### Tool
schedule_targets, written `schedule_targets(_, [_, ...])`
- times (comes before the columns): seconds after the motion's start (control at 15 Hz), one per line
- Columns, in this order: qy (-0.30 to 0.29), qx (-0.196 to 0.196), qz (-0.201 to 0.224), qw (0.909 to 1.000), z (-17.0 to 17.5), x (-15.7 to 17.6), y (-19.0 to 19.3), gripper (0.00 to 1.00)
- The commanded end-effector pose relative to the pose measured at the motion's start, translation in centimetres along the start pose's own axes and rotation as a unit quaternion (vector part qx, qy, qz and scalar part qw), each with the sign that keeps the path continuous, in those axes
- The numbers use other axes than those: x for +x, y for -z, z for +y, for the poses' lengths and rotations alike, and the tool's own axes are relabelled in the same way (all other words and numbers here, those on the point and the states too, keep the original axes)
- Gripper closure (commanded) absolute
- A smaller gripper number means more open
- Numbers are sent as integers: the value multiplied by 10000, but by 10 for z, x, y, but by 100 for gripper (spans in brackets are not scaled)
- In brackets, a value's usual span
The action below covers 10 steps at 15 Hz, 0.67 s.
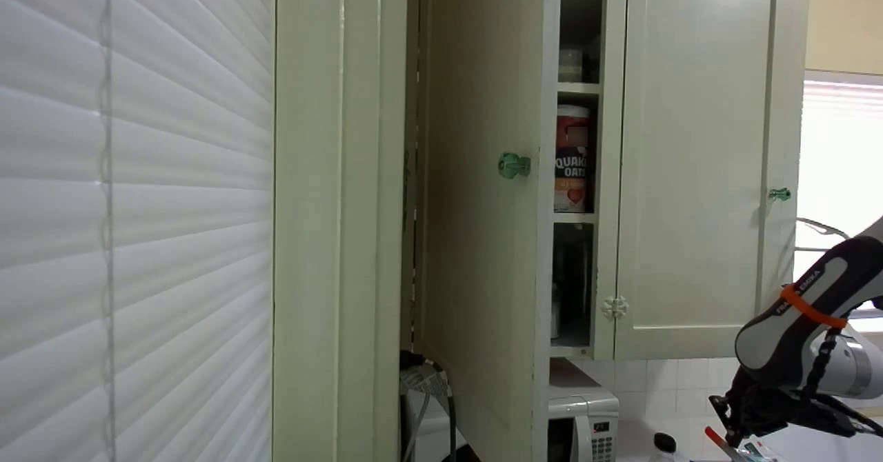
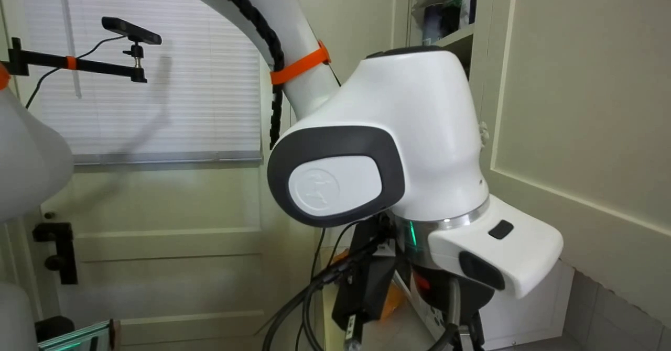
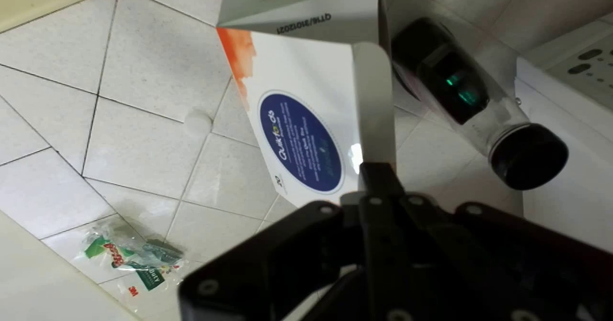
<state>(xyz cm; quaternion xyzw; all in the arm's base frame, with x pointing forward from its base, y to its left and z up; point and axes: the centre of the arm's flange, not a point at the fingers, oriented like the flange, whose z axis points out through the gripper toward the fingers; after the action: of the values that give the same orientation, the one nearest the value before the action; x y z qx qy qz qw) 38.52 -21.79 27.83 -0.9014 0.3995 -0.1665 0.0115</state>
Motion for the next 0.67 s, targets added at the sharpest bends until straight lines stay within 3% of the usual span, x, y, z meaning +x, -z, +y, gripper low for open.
schedule_targets(0.0, [12,107,-156,9998,2,-2,-11,100])
schedule_targets(0.6, [81,220,-181,9996,-1,-2,-12,100])
